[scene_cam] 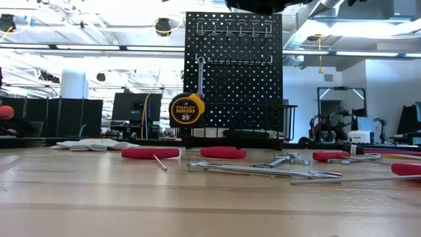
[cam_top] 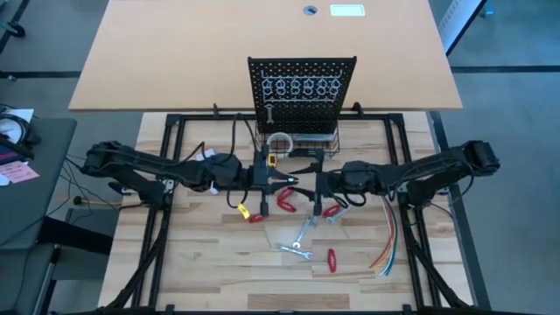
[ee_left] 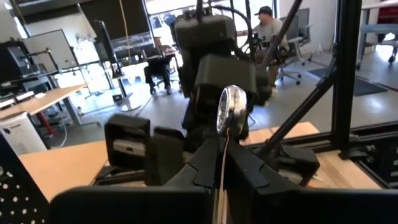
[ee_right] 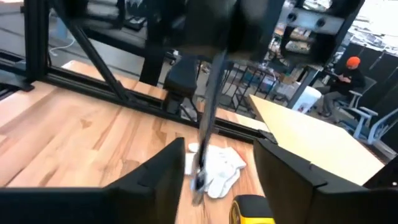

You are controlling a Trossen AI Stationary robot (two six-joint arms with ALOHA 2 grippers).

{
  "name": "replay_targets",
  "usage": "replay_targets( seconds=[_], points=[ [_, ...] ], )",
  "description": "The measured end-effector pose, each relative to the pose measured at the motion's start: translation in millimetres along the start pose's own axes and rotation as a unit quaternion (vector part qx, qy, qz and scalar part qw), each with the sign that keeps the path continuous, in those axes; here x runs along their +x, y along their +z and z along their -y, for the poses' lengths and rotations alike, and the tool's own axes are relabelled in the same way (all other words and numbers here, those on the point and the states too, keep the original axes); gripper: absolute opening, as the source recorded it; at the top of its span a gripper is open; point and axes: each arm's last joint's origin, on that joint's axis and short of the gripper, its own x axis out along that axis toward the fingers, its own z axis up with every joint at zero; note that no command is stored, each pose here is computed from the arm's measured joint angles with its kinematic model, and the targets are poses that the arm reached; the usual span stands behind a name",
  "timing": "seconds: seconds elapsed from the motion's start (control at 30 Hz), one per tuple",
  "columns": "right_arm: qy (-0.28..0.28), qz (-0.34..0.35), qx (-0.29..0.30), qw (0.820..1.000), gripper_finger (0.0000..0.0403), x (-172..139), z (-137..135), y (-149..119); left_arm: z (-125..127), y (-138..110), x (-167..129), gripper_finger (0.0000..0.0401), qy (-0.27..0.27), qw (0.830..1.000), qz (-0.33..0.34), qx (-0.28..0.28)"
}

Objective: Hang tools onto peg board
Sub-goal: Hang the silver wrench on the peg board

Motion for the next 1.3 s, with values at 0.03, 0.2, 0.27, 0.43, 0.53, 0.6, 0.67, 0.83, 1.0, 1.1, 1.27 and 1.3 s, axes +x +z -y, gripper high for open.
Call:
replay_targets(
  seconds=[0.03, 0.2, 0.27, 0.43, 0.53, 0.6, 0.67, 0.83, 1.0, 1.1, 1.27, 1.3],
  points=[
    [0.001, -0.002, 0.000, 1.000, 0.0168, 0.0, -0.1, -0.4, -0.1, 0.6, -0.1, 0.0013, 0.000, 1.000, 0.002, 0.000],
    [0.004, -0.012, -0.002, 1.000, 0.0088, 0.3, 0.2, -2.8, -0.2, 0.5, 0.0, 0.0015, 0.002, 1.000, 0.002, 0.000],
    [0.006, -0.015, -0.002, 1.000, 0.0055, 0.3, 0.4, -3.6, -0.5, 0.8, 0.0, 0.0015, 0.005, 1.000, 0.003, 0.000],
    [0.006, -0.024, 0.021, 0.999, 0.0016, 1.3, 4.4, -6.6, -0.8, 0.1, 0.0, 0.0019, 0.013, 1.000, -0.001, 0.006],
    [0.017, -0.025, 0.047, 0.998, 0.0021, 3.1, 11.9, -10.2, -3.6, 0.4, -4.3, 0.0030, 0.049, 0.998, -0.025, 0.018],
    [0.020, -0.030, 0.072, 0.997, 0.0018, 4.6, 19.7, -14.2, -6.8, 1.1, -10.5, 0.0041, 0.081, 0.995, -0.054, 0.025],
    [0.018, -0.036, 0.097, 0.994, 0.0016, 5.7, 28.1, -19.8, -11.1, 3.3, -20.5, 0.0050, 0.115, 0.989, -0.086, 0.029],
    [0.007, -0.044, 0.169, 0.985, 0.0016, 12.4, 45.9, -48.9, -17.8, 14.7, -51.2, 0.0062, 0.149, 0.980, -0.133, 0.010],
    [0.016, -0.025, 0.261, 0.965, 0.0016, 31.3, 69.7, -75.3, -20.2, 15.4, -63.4, 0.0063, 0.156, 0.977, -0.147, -0.012],
    [0.027, -0.027, 0.297, 0.954, 0.0016, 48.1, 77.7, -92.9, -19.7, 14.1, -62.4, 0.0063, 0.157, 0.976, -0.148, -0.011],
    [0.013, -0.038, 0.333, 0.942, 0.0016, 65.2, 94.1, -112.8, -18.3, 10.1, -60.0, 0.0063, 0.154, 0.976, -0.157, -0.005],
    [0.008, -0.034, 0.340, 0.940, 0.0016, 66.6, 96.4, -115.9, -18.3, 10.2, -59.7, 0.0063, 0.154, 0.976, -0.156, -0.005]
  ],
)
